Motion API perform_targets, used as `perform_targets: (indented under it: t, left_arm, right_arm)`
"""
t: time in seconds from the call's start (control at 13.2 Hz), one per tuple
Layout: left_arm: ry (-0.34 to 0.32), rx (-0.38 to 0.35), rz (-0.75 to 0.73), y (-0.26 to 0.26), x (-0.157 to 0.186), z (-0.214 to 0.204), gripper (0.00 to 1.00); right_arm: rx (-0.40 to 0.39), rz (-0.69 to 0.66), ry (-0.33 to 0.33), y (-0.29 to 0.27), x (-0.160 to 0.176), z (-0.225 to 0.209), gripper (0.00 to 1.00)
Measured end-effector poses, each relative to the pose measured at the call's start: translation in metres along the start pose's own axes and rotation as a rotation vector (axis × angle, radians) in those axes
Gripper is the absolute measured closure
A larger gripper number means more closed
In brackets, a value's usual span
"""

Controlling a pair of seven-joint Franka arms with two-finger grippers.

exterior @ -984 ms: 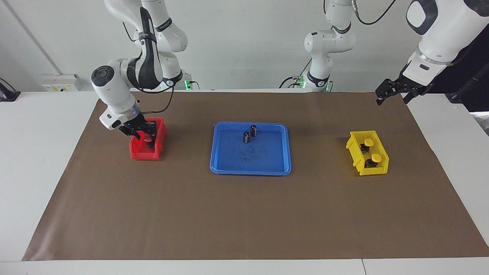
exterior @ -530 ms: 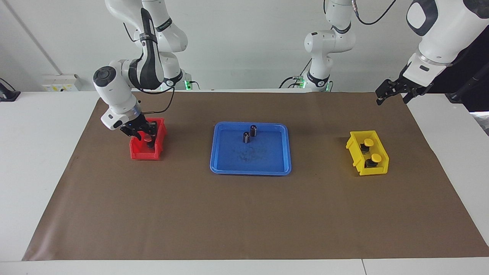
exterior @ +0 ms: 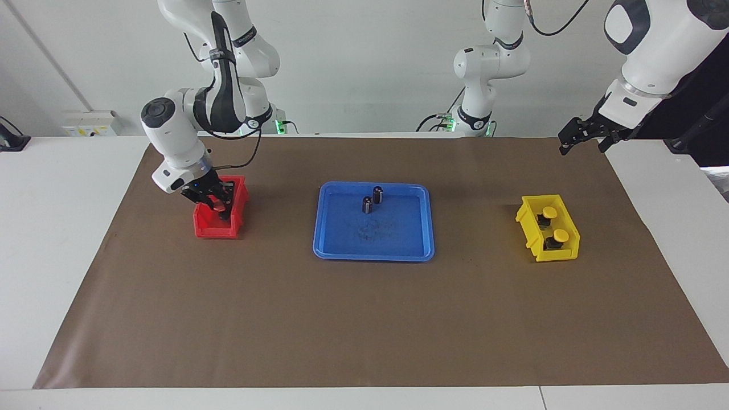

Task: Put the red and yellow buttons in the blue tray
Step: 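Carry the red button into the blue tray while the left gripper reaches the yellow bin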

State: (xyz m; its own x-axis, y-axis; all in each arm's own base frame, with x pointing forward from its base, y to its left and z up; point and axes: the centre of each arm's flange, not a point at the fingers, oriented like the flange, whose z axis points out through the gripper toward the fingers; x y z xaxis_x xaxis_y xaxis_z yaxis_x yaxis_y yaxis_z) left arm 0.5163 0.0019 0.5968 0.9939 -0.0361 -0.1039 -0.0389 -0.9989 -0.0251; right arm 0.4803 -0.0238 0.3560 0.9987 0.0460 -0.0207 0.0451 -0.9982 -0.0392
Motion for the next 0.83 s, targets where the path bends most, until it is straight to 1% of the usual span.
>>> perform_targets:
  t: [0.08, 0.23, 0.38, 0.45, 0.53, 0.61, 0.76, 0.83]
  left_arm:
    - [0.0, 0.0, 0.0, 0.0, 0.0, 0.0, 0.0]
    - [0.006, 0.0, -0.002, -0.001, 0.001, 0.002, 0.0]
    - [0.064, 0.002, -0.026, -0.015, 0.004, 0.011, 0.0]
    - [0.091, 0.003, -0.036, -0.023, 0.005, 0.021, 0.0]
    - [0.106, 0.003, -0.038, -0.029, 0.006, 0.032, 0.0]
    - [0.115, 0.004, -0.038, -0.035, 0.008, 0.043, 0.0]
    - [0.136, 0.006, -0.036, -0.042, 0.016, 0.073, 0.06]
    - [0.146, 0.006, -0.033, -0.042, 0.021, 0.093, 0.06]
  right_arm:
    - [0.004, -0.016, -0.02, 0.0, 0.004, -0.01, 0.59]
    - [0.014, -0.037, -0.063, 0.0, 0.019, -0.049, 0.59]
    - [0.02, -0.051, -0.082, -0.005, 0.038, -0.097, 0.59]
    - [0.02, -0.062, -0.084, -0.016, 0.049, -0.118, 0.59]
    - [0.017, -0.057, -0.074, -0.039, 0.062, -0.133, 0.59]
    - [0.012, -0.042, -0.053, -0.076, 0.075, -0.143, 0.59]
    - [0.01, 0.023, -0.023, -0.18, 0.091, -0.149, 0.59]
    - [0.014, 0.055, -0.01, -0.234, 0.095, -0.145, 0.59]
